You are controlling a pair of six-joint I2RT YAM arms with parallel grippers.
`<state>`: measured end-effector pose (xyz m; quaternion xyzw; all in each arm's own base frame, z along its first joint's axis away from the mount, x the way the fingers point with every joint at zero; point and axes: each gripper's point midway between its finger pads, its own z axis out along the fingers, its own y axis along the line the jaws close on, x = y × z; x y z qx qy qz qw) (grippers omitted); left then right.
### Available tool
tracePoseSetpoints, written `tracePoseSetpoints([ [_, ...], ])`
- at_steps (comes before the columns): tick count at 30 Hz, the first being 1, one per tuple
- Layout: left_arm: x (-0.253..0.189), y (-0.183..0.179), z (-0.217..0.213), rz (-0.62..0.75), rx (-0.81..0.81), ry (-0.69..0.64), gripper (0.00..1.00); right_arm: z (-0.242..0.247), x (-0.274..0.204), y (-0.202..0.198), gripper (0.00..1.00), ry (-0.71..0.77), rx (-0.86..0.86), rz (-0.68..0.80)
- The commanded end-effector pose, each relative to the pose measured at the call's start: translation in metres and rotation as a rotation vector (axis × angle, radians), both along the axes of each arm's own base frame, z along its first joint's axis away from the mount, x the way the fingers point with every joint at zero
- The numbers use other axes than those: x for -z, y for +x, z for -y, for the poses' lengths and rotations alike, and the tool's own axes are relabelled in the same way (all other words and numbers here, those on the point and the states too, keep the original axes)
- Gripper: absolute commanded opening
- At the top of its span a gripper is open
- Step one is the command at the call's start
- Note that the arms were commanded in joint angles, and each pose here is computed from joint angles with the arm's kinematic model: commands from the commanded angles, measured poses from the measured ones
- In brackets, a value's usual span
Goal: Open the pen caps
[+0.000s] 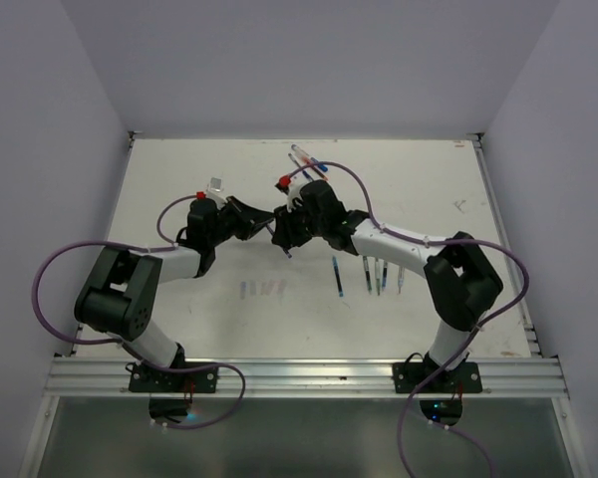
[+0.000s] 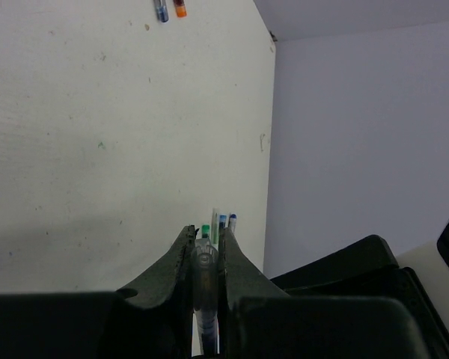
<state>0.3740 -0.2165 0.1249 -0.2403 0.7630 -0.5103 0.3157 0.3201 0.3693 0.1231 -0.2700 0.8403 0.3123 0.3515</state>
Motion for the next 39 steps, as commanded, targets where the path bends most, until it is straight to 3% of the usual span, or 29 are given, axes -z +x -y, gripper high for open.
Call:
tracePoseSetpoints([
  [1, -0.025, 0.000, 0.001, 0.093, 0.018, -0.018, 0.00, -0.016, -0.013, 0.004, 0.38, 0.050, -0.025, -0.003],
  [4, -0.028, 0.001, 0.002, 0.112, 0.028, -0.017, 0.00, -0.022, -0.007, 0.003, 0.34, 0.054, -0.036, -0.021],
  [7, -0.025, 0.004, 0.000, 0.118, 0.017, 0.022, 0.00, -0.028, 0.002, -0.005, 0.00, 0.023, -0.047, -0.037],
  [17, -0.029, 0.048, -0.030, 0.139, -0.100, 0.217, 0.00, -0.007, 0.056, -0.063, 0.00, -0.268, 0.031, 0.068],
  [25, -0.052, 0.064, -0.052, 0.178, -0.172, 0.251, 0.00, 0.010, 0.038, -0.098, 0.00, -0.247, 0.081, 0.098],
  [30, -0.037, 0.043, -0.072, 0.117, -0.194, 0.394, 0.00, 0.042, 0.031, -0.088, 0.00, -0.323, 0.257, 0.098],
  [39, 0.033, -0.042, -0.120, -0.059, -0.216, 0.640, 0.00, 0.069, 0.066, -0.075, 0.00, -0.401, 0.440, 0.048],
])
